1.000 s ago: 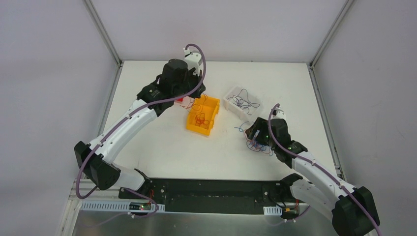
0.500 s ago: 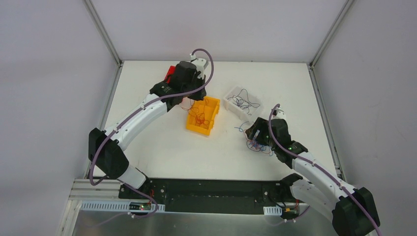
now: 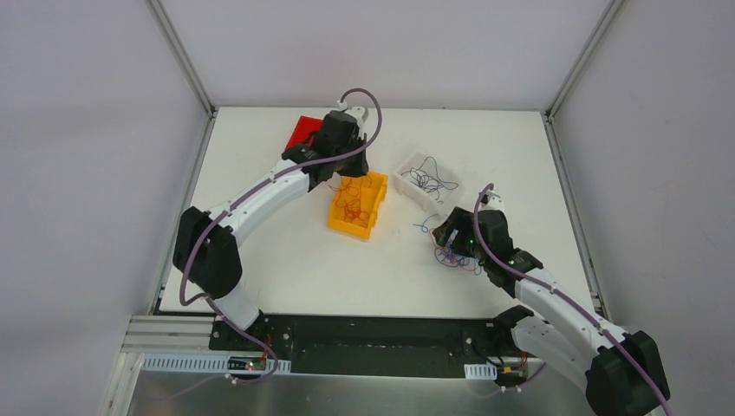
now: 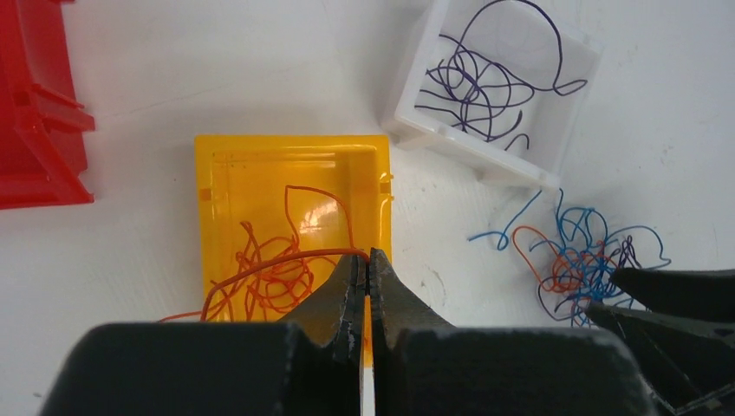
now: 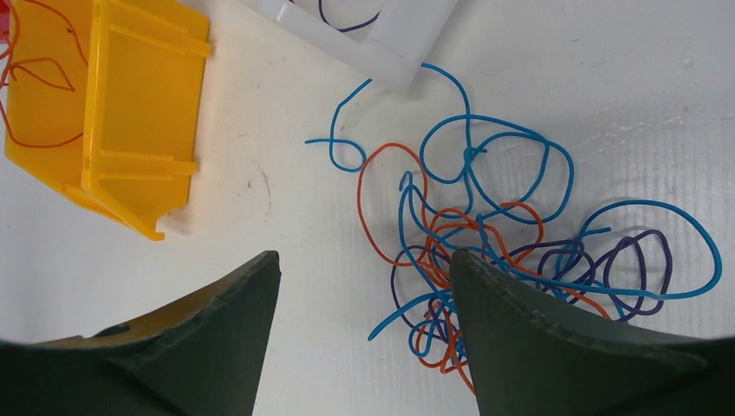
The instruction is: Untangle the cables
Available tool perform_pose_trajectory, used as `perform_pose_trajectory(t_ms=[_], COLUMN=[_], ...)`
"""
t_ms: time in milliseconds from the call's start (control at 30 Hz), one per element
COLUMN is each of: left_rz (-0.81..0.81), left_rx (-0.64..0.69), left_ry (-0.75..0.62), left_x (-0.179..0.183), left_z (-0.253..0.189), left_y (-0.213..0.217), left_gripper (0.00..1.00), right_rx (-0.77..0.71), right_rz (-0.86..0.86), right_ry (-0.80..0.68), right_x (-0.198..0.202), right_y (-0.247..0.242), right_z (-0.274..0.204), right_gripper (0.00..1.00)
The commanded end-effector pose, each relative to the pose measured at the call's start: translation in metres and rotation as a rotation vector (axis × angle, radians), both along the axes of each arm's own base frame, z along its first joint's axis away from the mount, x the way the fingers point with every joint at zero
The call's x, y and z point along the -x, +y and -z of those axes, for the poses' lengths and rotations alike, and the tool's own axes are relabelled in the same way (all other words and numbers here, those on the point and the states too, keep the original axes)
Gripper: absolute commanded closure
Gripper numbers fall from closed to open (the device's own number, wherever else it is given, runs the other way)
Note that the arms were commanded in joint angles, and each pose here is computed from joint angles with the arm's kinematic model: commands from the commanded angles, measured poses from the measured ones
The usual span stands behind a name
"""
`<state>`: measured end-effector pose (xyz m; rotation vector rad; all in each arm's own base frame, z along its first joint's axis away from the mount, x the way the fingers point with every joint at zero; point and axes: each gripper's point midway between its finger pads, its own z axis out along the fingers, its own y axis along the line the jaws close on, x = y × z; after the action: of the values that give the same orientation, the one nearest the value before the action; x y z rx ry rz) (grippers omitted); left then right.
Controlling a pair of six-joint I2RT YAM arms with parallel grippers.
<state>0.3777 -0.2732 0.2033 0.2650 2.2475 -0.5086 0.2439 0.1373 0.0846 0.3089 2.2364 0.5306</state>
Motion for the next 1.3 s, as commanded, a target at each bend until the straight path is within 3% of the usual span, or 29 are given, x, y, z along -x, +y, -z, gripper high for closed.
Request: perform_pose_trajectory(t_ms=[0,267,433,767,900,1100,1267], left_rz=[-0.129,-0.105,-0.098,-0.119,-0.194,-0.247,-0.276], left_rx=[0.064,0.166,0.131,0.184,0.206,0.299,0.279], left_ry=[-0.026,0.04,-0.038,-0.157,-0.198,-0.148,-0.139], left_x=[-0.026,-0.014,0.004,0.039,0.034,0.007,-0.01], left_z=[0.0,0.004,-0.013,-0.04,-0.038,-0.029,-0.018], left_y=[0.001,-0.02,-0.027,-0.028,-0.014,0.003,0.012], left_gripper=[1.0,1.0,1.0,1.0,1.0,1.0,1.0], right_rx=[-0.019,-0.023,-0.024,-0.021,-0.023,-0.025,-0.022], right_rz=[0.004,0.007,0.002,0.006,0.001,0.002,0.003], right_ry=[-0.036,-0.044,-0.037,-0.035,-0.032,-0.035,-0.036], right_x=[-0.004,-0.003,-0.004,-0.005,-0.005,-0.005,-0.004], right_y=[0.001,0.001,0.003,0.002,0.004,0.003,0.002], right_z=[-0.007,-0.008,-0.006,-0.005,-0.004,-0.005,-0.005], right_gripper=[0.25,0.25,0.25,0.25,0.25,0.25,0.25])
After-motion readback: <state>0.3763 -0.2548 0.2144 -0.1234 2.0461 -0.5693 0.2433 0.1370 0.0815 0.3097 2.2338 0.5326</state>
